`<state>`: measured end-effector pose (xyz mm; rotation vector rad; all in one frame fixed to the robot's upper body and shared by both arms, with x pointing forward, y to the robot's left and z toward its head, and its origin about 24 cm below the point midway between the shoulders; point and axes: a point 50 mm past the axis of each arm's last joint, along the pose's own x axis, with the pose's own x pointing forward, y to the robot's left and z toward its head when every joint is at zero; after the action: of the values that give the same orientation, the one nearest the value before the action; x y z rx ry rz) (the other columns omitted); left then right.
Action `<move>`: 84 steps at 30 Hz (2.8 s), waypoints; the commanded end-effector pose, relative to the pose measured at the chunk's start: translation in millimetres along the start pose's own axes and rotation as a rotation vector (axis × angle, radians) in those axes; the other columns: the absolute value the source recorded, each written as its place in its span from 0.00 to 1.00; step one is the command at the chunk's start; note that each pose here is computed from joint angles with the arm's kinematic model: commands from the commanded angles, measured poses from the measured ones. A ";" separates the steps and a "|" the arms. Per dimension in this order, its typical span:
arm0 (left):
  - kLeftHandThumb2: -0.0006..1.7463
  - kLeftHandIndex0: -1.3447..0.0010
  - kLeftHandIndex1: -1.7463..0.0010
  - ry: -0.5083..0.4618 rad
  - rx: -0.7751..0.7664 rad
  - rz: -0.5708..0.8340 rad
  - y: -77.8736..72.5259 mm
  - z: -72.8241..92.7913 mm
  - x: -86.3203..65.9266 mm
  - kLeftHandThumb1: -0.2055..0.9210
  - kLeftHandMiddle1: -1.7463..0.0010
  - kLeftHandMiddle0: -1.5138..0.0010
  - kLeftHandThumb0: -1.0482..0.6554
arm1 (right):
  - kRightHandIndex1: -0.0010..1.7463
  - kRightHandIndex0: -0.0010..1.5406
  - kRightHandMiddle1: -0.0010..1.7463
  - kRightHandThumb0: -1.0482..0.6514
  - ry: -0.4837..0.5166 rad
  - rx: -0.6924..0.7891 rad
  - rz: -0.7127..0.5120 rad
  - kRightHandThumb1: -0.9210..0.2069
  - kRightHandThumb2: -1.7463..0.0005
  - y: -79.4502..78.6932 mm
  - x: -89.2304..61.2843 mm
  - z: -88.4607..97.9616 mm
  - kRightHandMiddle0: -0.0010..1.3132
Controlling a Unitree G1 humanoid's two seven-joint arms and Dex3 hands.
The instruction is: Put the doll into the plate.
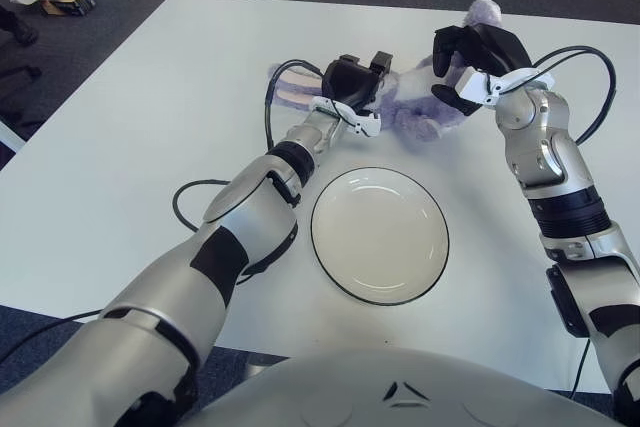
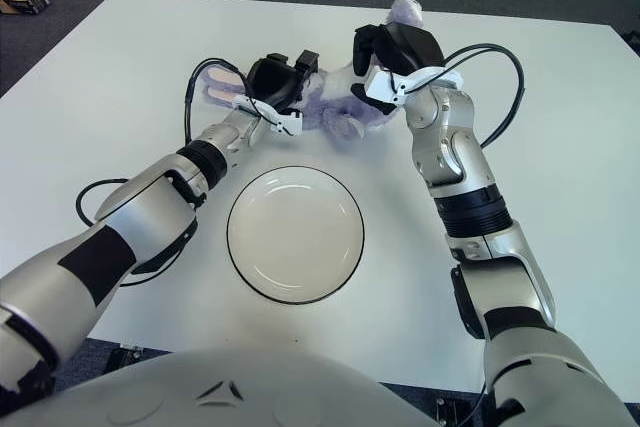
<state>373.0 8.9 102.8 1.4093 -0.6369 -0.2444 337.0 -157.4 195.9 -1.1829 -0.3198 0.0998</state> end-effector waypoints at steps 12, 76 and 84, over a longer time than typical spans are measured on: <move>0.98 0.47 0.00 0.160 -0.131 0.018 23.5 -66.8 -11.2 0.09 0.13 0.34 0.62 | 1.00 0.86 1.00 0.29 0.019 0.052 -0.009 0.72 0.10 -2.0 -6.7 -19.2 0.59; 0.83 0.66 0.00 0.000 -0.319 0.046 80.7 -63.2 -19.4 0.36 0.01 0.53 0.61 | 1.00 0.80 1.00 0.30 -0.061 0.059 -0.147 0.67 0.14 -7.7 -18.5 1.5 0.56; 0.52 0.97 0.17 -0.042 -0.339 -0.103 87.3 -59.9 -23.7 0.66 0.06 0.91 0.22 | 1.00 0.48 0.96 0.59 -0.056 -0.031 -0.236 0.63 0.18 -11.9 -25.2 1.4 0.38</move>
<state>369.9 80.2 177.7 1.1165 -0.5618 -0.4185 316.6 -162.7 194.9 -1.1391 -0.4646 -0.0245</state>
